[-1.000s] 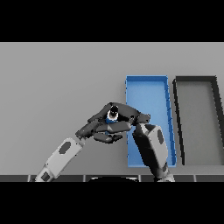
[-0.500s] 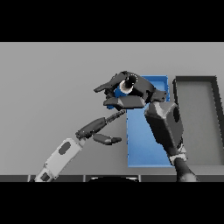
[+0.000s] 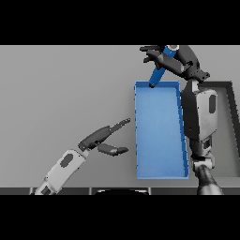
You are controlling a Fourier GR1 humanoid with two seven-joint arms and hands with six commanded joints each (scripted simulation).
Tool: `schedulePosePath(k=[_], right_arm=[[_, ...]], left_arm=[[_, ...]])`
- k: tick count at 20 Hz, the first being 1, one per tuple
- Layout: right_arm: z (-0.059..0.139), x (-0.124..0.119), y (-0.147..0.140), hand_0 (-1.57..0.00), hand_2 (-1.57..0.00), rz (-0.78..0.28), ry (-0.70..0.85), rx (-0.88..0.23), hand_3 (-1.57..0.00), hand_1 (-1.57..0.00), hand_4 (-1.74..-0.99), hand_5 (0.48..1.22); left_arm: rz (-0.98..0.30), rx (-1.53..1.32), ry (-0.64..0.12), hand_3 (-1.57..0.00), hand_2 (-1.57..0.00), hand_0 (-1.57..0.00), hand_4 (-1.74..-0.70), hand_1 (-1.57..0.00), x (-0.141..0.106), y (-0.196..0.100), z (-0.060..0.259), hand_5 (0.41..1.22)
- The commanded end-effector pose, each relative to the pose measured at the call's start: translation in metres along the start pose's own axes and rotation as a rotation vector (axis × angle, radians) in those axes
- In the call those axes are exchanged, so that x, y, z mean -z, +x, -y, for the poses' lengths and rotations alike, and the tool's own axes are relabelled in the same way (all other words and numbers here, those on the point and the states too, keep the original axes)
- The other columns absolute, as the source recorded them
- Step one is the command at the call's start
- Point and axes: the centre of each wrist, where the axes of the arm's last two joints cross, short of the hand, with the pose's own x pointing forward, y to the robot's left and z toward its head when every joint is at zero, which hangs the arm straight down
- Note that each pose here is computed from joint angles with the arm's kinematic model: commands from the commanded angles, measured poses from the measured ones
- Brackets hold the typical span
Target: Pick up the blue pipe and place it into the blue bin.
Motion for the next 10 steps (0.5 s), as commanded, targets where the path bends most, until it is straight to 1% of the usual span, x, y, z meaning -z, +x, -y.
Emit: schedulePosePath(k=[1, 3, 5, 7, 8, 10], right_arm=[[0.009, -0.004, -0.007, -1.57, -1.57, -0.032, -0.043, 0.017, -1.57, -1.57, -1.499, 1.221], [0.029, -0.016, -0.03, -1.57, -1.57, -0.108, -0.123, 0.031, -1.57, -1.57, -1.499, 1.221], [0.04, -0.03, -0.054, -1.57, -1.57, -0.175, -0.167, 0.057, -1.57, -1.57, -1.499, 1.221], [0.038, -0.045, -0.08, -1.57, -1.57, -0.271, -0.212, 0.071, -1.57, -1.57, -1.499, 1.221], [0.042, -0.053, -0.09, -1.57, -1.57, -0.319, -0.247, 0.084, -1.57, -1.57, -1.499, 1.221], [0.042, -0.068, -0.111, -1.57, -1.57, -0.399, -0.308, 0.106, -1.57, -1.57, -1.499, 1.221]], left_arm=[[-0.006, 0.0, 0.0, 0.0, 0.0, 0.0, -0.83, 0.0, -0.002, -0.003, 0.001, 0.465], [0.0, 0.008, 0.016, 0.0, 0.0, 0.0, -0.83, 0.0, -0.001, 0.001, -0.003, 0.461], [-0.003, 0.012, 0.014, 0.0, 0.0, 0.0, -0.83, 0.0, -0.002, -0.001, -0.007, 0.462], [-0.006, 0.007, 0.006, 0.0, 0.0, 0.0, -0.83, 0.0, -0.002, -0.003, -0.004, 0.464], [0.0, 0.007, 0.007, 0.0, 0.0, 0.0, -0.83, 0.0, -0.002, -0.003, -0.005, 0.466], [0.004, 0.009, 0.005, 0.0, 0.0, 0.0, -0.83, 0.0, -0.004, -0.001, -0.003, 0.469]])
